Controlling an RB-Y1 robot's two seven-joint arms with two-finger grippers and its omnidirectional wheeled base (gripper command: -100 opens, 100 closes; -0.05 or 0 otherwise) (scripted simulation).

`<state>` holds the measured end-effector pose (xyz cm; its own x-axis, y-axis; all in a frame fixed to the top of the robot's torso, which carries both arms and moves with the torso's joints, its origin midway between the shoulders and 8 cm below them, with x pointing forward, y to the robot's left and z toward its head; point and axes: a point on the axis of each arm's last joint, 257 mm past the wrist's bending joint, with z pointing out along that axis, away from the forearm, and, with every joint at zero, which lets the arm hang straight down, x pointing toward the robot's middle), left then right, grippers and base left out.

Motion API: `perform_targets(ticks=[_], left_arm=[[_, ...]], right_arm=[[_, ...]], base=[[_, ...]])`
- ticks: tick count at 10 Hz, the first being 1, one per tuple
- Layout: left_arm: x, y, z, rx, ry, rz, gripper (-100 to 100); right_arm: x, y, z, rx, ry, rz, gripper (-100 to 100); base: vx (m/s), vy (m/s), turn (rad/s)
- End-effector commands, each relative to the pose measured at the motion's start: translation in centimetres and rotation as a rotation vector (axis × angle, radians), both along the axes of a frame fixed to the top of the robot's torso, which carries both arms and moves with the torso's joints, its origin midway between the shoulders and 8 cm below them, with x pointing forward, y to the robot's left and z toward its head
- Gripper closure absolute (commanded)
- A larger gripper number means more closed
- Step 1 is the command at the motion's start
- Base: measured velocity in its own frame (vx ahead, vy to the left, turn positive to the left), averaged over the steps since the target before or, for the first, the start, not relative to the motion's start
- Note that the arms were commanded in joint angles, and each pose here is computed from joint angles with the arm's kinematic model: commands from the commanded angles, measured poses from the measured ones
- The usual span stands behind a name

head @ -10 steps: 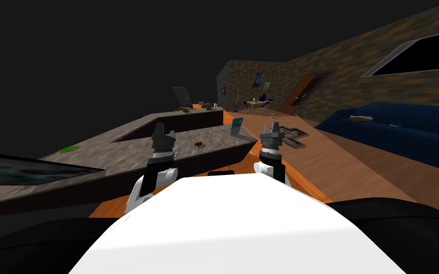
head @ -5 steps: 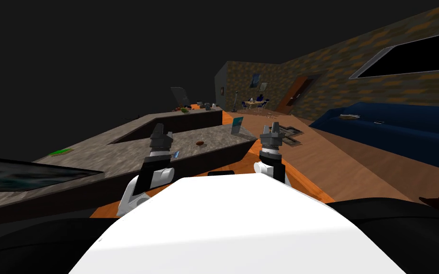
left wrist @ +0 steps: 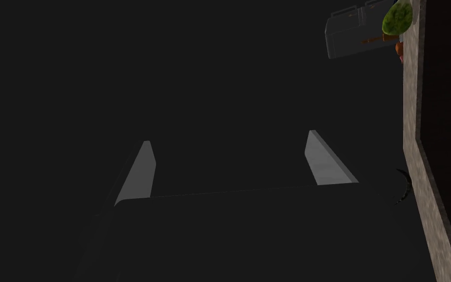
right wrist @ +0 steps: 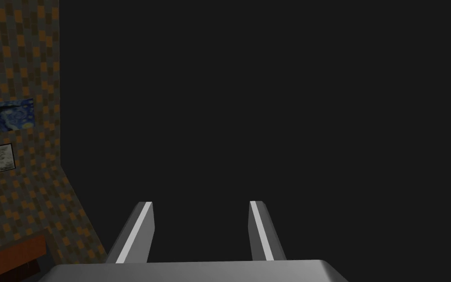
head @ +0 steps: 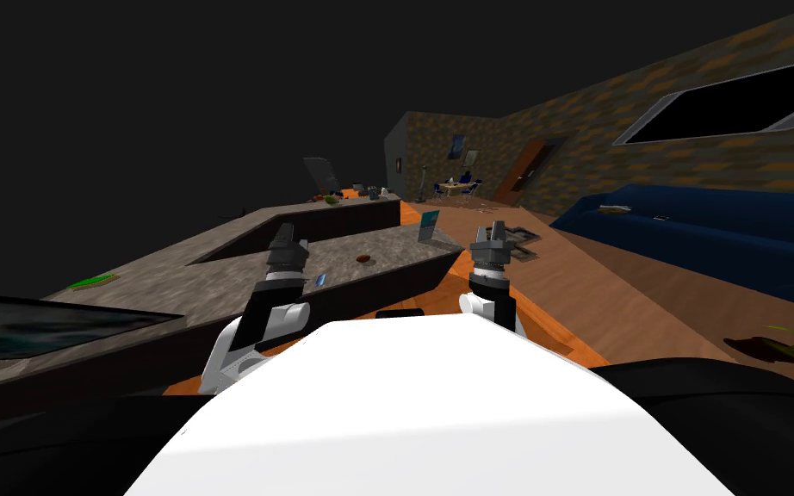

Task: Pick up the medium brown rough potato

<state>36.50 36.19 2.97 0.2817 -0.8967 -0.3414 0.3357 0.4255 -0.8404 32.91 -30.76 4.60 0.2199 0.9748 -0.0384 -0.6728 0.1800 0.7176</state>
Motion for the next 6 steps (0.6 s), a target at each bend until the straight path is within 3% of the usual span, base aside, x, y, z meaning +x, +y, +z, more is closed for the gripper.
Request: perform_targets(ticks=[1, 3, 6], left_arm=[[0.3, 1.0, -0.7, 0.000, 0.041, 0.025, -100], [0.5, 2.4, -1.0, 0.009, 0.075, 0.059, -100], [0.8, 4.2, -2.1, 0.003, 0.147, 0.107, -100]], right_arm=[[0.0, 0.0, 0.0, 0.000, 0.000, 0.000, 0], [0.0, 0.0, 0.0, 0.000, 0.000, 0.000, 0], [0.0, 0.0, 0.0, 0.000, 0.000, 0.000, 0]], base=[[-0.042, 0.076, -0.081], [-0.046, 0.101, -0.097], [-0.034, 0.045, -0.082]])
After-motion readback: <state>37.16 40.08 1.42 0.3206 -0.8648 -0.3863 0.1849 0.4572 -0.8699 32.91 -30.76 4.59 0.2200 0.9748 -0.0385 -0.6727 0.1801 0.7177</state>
